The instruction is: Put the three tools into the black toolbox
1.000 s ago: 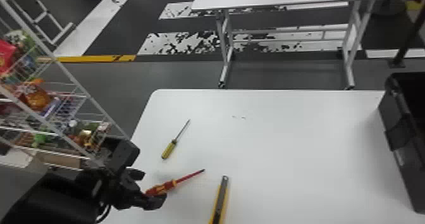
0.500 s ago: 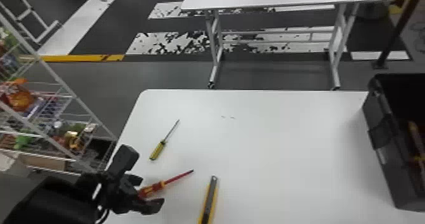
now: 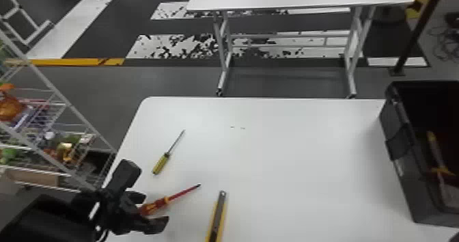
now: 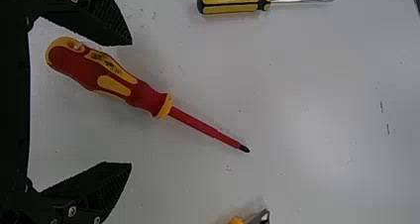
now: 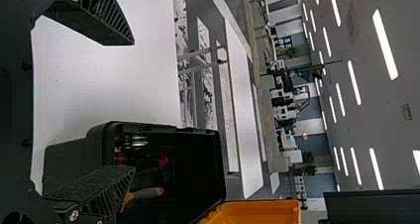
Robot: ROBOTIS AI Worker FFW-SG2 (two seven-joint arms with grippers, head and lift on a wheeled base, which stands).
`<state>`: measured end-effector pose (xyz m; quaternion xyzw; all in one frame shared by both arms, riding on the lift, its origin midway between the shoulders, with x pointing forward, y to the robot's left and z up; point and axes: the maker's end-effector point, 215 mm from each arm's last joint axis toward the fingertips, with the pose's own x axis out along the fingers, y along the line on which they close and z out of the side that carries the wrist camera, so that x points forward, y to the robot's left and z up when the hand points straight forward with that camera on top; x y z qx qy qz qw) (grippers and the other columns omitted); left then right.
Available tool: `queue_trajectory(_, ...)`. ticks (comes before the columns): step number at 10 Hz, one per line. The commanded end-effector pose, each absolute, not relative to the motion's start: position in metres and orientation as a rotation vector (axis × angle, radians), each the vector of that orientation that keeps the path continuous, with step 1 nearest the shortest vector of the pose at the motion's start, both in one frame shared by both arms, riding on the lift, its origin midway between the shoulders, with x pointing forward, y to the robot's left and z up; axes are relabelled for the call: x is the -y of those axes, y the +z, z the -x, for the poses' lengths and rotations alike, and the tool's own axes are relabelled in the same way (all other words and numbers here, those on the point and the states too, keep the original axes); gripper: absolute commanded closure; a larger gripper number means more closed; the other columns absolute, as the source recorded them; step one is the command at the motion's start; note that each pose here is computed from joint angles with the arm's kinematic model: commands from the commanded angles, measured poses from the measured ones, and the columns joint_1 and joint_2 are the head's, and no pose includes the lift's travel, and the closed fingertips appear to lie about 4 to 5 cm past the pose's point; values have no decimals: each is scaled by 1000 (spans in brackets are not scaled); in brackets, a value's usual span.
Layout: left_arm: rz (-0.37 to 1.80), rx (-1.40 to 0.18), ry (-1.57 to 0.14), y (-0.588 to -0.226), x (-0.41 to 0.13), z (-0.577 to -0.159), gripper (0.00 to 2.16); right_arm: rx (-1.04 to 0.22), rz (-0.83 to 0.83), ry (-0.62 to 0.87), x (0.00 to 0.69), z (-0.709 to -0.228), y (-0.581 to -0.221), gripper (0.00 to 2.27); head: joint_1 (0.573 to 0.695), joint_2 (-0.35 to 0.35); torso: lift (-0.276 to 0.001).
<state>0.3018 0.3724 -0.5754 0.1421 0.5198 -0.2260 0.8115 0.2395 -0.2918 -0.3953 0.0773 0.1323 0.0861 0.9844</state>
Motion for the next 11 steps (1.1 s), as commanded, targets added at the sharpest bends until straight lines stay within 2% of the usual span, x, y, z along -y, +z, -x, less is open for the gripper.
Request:
queue_trajectory(1,-302,-1108,-485,-578,-374,-301,137,-255,-151,176,291,-240,-390,107,695,179,-51)
queue_trajectory(6,-268,-1111,-492,-589,-363,-292,144,-248,-158,175,291,-241,-387,107,695,163,-51)
queue_trajectory(8,-263,-1109,-479,-585,-369,-293,225,-245,-160,175,291,-242,-387,107,695,164,-51)
queue_trajectory(9,-261,-1113,-472,-585,-370,-293,410,-245,-162,175,291,-242,-387,107,695,169,-51)
queue_trajectory(10,-258,-1134,-445,-586,-375,-290,1042,-245,-162,175,291,-242,-387,107,695,177,-51)
queue_trajectory(11,-252,-1159,-412,-587,-379,-286,1811,-245,-162,173,291,-242,-387,107,695,188,-51)
